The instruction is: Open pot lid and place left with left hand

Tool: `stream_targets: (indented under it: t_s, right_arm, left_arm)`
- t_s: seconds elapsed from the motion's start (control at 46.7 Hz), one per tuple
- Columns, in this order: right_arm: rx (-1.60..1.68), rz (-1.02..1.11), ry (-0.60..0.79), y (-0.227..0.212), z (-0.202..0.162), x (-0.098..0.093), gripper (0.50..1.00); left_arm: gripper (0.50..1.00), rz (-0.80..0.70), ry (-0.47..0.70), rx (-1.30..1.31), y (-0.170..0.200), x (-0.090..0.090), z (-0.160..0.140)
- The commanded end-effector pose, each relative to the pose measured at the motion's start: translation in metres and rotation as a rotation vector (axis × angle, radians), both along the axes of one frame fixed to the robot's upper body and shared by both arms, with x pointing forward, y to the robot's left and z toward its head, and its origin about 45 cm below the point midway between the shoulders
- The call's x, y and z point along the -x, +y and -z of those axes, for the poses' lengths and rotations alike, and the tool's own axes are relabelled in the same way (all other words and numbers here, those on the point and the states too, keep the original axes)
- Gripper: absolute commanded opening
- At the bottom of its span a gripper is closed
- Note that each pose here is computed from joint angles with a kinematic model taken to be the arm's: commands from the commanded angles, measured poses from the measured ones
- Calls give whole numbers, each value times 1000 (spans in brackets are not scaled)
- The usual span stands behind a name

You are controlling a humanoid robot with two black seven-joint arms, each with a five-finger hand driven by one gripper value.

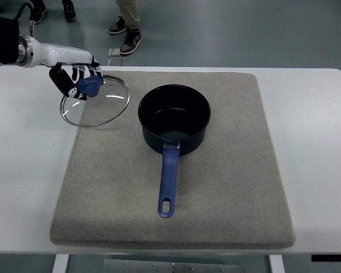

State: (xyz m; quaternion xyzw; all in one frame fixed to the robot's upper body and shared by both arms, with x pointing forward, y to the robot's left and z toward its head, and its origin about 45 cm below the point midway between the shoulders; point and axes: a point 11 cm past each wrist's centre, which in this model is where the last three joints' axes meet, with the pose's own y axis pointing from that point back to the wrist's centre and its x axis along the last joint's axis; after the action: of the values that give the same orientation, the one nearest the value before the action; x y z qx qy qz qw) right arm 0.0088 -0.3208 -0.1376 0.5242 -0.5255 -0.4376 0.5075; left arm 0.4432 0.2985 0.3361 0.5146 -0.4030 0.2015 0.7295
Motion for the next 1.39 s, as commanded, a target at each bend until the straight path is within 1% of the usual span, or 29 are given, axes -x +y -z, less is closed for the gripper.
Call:
stream_targets:
  t_s: [0.0, 0.279, 0.557, 0.621, 0.643, 0.836, 0.964, 0.986, 1.007, 1.093, 1.114, 1.157, 1.2, 1.221, 1.264, 1.286, 1.371]
  right_arm:
    - [0, 0, 0, 0, 0, 0, 917]
    - [0, 0, 0, 0, 0, 0, 917]
    - [0, 0, 0, 0, 0, 0, 917]
    - [0, 0, 0, 0, 0, 0, 917]
    - [0, 0, 1, 0, 0, 0, 917]
    - [0, 0, 0, 0, 0, 0, 917]
    - [0, 0, 0, 0, 0, 0, 917]
    - [0, 0, 0, 0, 0, 0, 917]
    - [0, 0, 0, 0, 0, 0, 917]
    - [0, 0, 0, 0, 0, 0, 917]
    - [0, 0, 0, 0, 0, 0, 917]
    - [0, 0, 0, 0, 0, 0, 917]
    - [0, 0, 0, 0, 0, 0, 917]
    - [0, -1, 0, 0, 0, 0, 917]
    - [0, 0, 0, 0, 0, 0, 917]
    - [0, 0, 0, 0, 0, 0, 917]
    - [0, 0, 0, 0, 0, 0, 917]
  left_arm:
    - [500, -7, -6, -7, 3, -1, 7]
    - [500, -17, 9, -19, 1, -2, 38]
    - [500, -22, 12, -17, -4, -8, 44]
    - [542, -27, 14, -14, -5, -9, 46]
    - [546, -27, 13, -14, -5, -10, 46]
    - [546, -27, 22, -13, -12, -14, 52]
    - [551, -25, 47, -14, -16, -12, 66]
    - [559, -27, 47, -14, -16, -13, 66]
    - [589, -28, 47, -14, -16, -13, 67]
    - [739, -27, 52, -9, -18, -13, 71]
    - [765, -30, 48, -9, -18, -14, 70]
    - [799, -32, 42, -8, -17, -14, 70]
    - [872, -38, 39, 0, -17, -15, 69]
    - [895, -40, 39, 5, -17, -15, 69]
    - [964, -41, 36, 10, -17, -15, 68]
    - [985, -43, 35, 15, -18, -16, 67]
    - [992, -46, 41, 22, -17, -16, 66]
